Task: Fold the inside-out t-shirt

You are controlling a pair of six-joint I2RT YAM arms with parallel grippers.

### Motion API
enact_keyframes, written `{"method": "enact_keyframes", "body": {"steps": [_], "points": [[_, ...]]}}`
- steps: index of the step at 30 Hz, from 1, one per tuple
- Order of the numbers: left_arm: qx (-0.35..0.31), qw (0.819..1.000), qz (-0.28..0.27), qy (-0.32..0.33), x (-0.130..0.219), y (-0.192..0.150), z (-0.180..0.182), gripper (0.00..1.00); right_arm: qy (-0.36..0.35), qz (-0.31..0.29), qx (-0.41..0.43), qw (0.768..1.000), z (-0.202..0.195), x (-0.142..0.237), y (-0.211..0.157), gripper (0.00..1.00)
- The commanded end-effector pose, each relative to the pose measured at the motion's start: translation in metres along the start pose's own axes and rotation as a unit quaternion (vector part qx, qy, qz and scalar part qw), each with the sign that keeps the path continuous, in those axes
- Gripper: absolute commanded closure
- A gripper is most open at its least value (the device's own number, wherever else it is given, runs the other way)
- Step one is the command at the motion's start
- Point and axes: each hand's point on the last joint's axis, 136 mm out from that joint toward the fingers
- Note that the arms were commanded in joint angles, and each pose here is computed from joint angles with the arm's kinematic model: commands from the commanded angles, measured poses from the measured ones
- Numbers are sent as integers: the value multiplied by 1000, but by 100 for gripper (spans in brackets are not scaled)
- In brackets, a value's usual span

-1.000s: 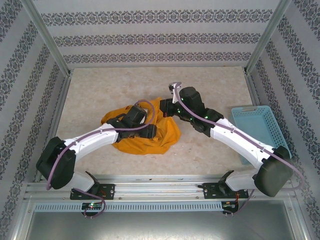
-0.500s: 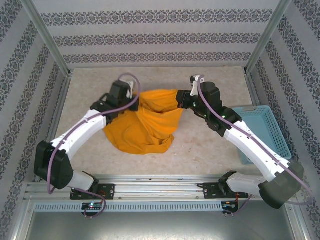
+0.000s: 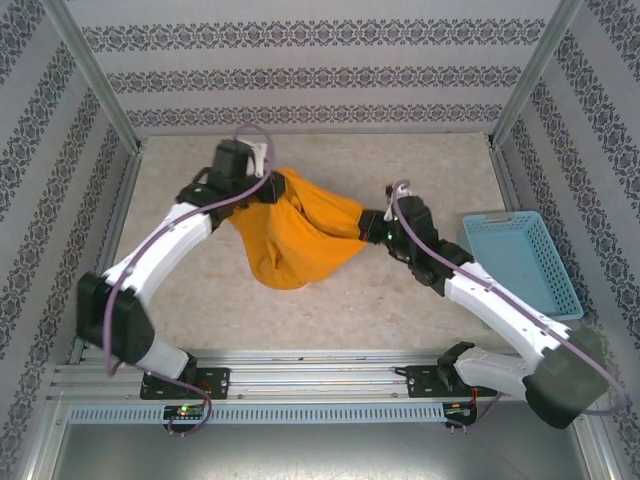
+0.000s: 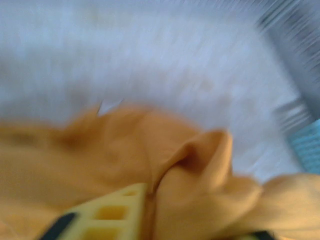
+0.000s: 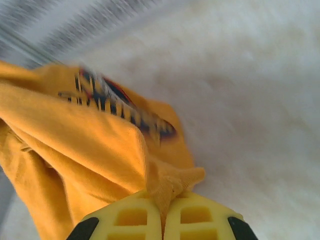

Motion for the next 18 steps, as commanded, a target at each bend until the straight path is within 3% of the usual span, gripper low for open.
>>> {"method": "enact_keyframes", "body": {"steps": [1, 5, 7, 12, 18], "points": [[6, 986, 167, 28, -25, -87, 5, 62, -13, 21, -39, 999, -19, -16, -17, 100], [-19, 987, 144, 62, -7, -83, -5, 43, -4, 37, -29, 999, -15, -24, -25, 100], [-23, 991, 115, 57, 6, -73, -21, 41, 14, 34, -14, 999, -3, -23, -25, 100], [-10, 994, 104, 36, 7, -76, -55, 45, 70, 19, 15, 997, 29, -14, -23, 100], [22, 993, 116, 26, -25, -85, -59, 54, 79, 2, 28, 996, 39, -6, -21, 100]]}}
Point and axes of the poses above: each hand's point on the last joint's axis, 136 mm out from that joint toward the fingers, its own x axis back along the fingers, its own z axis along the line the jaws close on, y = z × x, and after that the axes turned 13 degrees about -x, right-handed
